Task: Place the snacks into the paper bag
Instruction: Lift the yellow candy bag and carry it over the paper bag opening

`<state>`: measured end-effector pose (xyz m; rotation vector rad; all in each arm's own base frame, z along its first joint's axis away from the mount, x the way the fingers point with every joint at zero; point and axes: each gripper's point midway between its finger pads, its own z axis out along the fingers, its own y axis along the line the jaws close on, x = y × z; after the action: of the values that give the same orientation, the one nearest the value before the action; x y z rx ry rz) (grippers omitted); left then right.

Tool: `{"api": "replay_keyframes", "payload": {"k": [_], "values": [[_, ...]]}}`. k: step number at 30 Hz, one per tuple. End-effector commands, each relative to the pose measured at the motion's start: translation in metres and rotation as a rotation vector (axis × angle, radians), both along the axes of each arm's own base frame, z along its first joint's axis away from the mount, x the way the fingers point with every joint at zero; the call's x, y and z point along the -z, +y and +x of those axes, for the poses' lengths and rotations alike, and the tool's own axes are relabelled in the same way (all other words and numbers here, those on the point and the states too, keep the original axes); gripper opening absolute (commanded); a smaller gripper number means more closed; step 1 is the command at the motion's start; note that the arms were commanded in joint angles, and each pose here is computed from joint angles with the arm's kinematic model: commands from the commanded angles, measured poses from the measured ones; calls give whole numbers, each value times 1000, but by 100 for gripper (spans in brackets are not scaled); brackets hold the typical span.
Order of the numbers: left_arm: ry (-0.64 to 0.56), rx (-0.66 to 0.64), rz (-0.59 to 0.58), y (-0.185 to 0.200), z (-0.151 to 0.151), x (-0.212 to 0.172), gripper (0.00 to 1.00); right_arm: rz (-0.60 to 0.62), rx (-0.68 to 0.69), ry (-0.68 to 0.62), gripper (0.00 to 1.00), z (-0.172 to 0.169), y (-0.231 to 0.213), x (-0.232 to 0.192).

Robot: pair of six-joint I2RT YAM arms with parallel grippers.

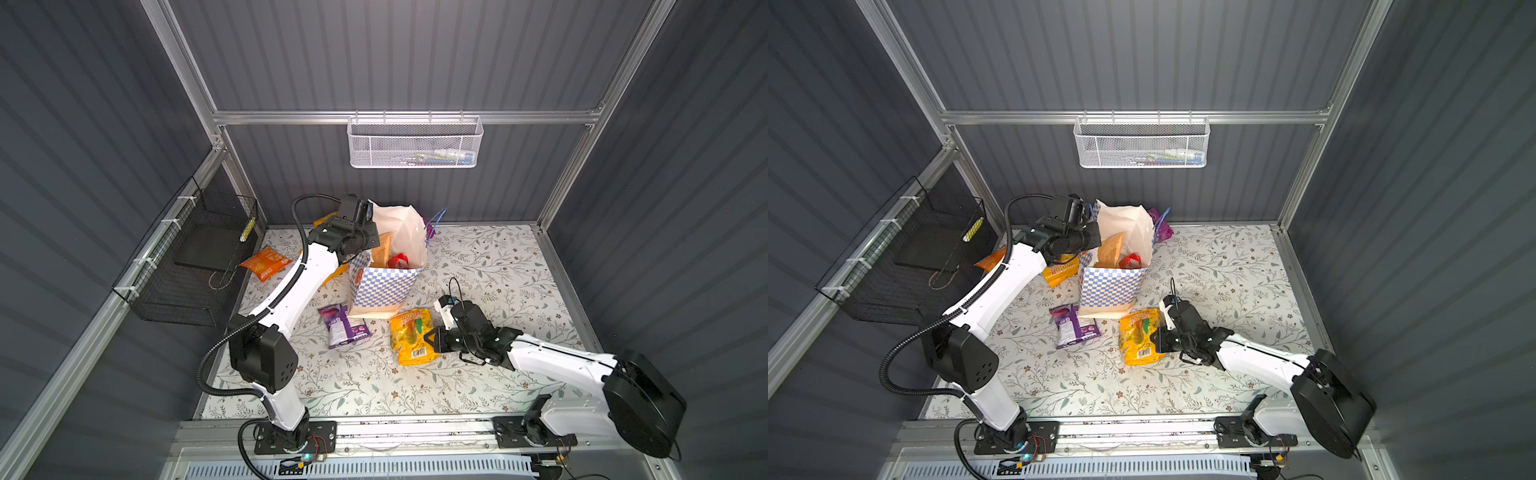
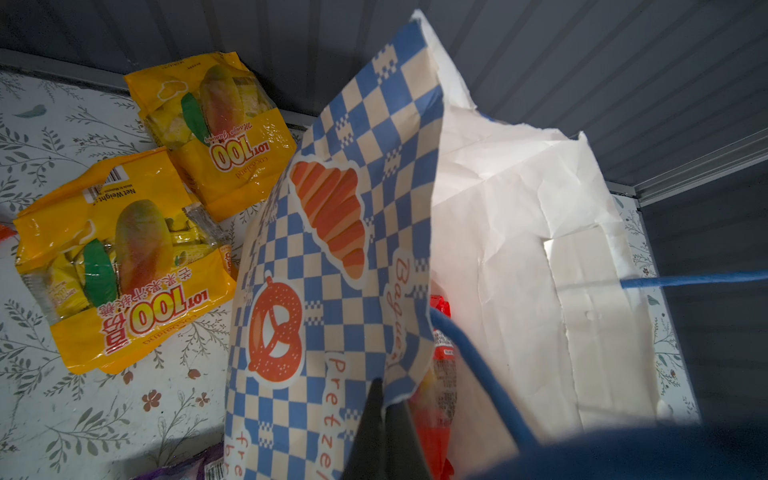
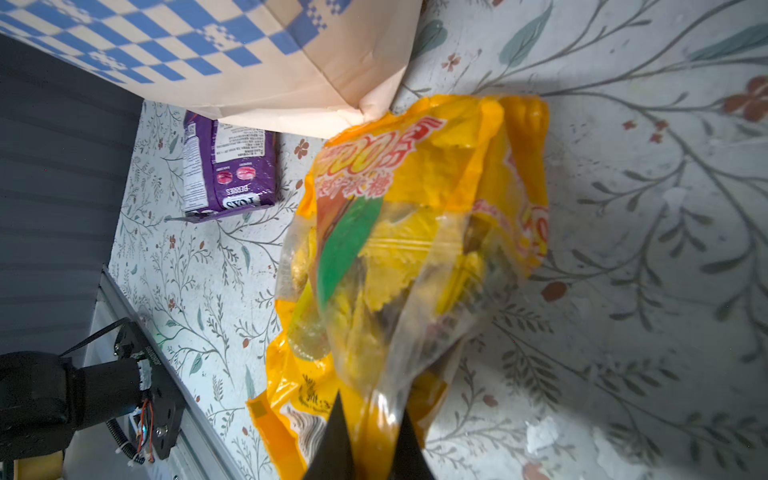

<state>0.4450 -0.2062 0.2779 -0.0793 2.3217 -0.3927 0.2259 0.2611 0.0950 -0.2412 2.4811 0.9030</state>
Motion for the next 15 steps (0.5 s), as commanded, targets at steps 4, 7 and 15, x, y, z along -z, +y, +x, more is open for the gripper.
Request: {"api": "replay_keyframes", "payload": {"k": [4,7,15], "values": [[81,24,-27,-8,-10,14,0,66,58,-106,0,-1,-15,-51],[79,24,-28,-8,-11,13,0,68,86,-153,0,-5,-27,-71],[78,19,-30,-8,-10,12,0,136,126,-296,0,-15,-51,-150]]}}
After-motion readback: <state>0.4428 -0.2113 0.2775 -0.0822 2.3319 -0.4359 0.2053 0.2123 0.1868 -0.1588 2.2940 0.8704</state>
